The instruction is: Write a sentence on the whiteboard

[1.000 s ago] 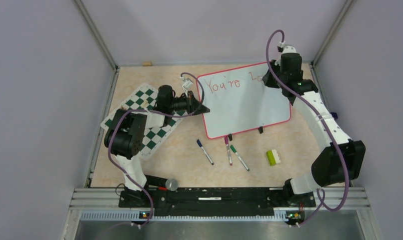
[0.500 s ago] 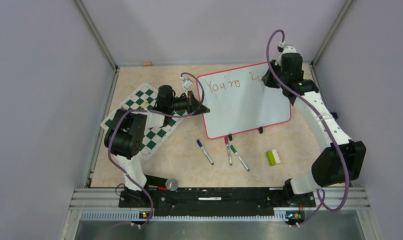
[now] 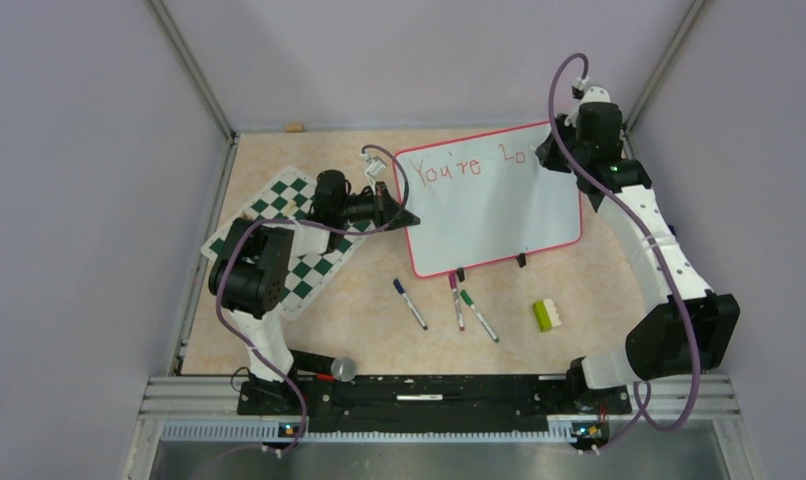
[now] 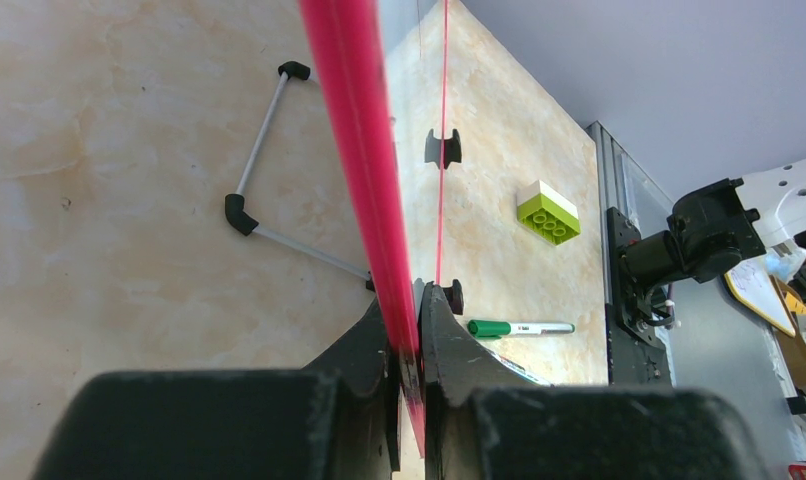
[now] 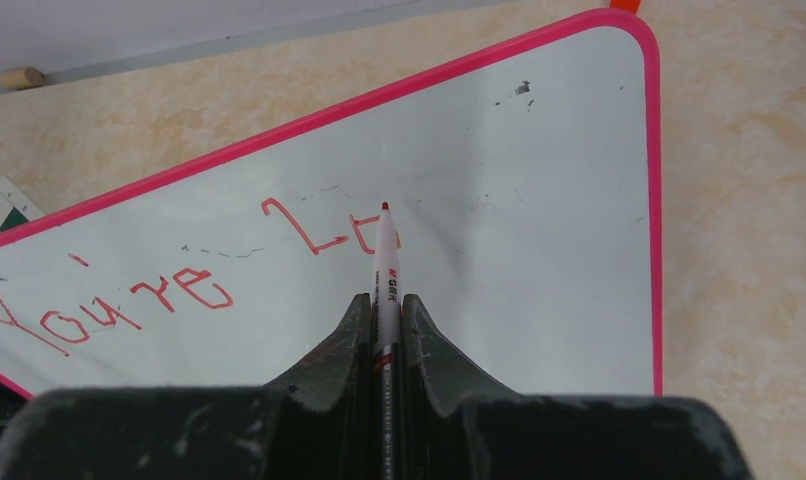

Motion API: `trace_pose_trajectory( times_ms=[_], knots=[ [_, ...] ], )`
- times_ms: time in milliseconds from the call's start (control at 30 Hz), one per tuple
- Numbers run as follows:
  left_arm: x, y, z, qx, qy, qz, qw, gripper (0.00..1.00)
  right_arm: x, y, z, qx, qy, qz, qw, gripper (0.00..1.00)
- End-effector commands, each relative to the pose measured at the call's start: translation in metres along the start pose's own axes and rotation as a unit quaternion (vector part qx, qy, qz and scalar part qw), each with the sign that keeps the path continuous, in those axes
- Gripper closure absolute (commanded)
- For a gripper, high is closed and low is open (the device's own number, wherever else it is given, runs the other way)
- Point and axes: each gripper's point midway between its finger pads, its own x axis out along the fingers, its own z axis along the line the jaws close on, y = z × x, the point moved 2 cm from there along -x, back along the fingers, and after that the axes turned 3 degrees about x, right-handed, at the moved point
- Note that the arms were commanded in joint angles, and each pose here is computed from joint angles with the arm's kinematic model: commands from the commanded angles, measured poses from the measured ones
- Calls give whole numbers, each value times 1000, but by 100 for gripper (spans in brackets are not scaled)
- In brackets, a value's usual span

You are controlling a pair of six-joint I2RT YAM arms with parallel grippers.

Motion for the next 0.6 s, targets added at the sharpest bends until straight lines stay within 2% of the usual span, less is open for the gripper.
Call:
trace_pose_trajectory(
  times_ms=[0, 567],
  knots=[
    [5, 29, 16, 51, -19, 27, 998, 100, -5, -26, 5, 12, -9, -34, 999, 100],
    [5, 29, 16, 51, -20, 27, 998, 100, 16, -7, -6, 17, 14, -8, 1000, 100]
  ],
)
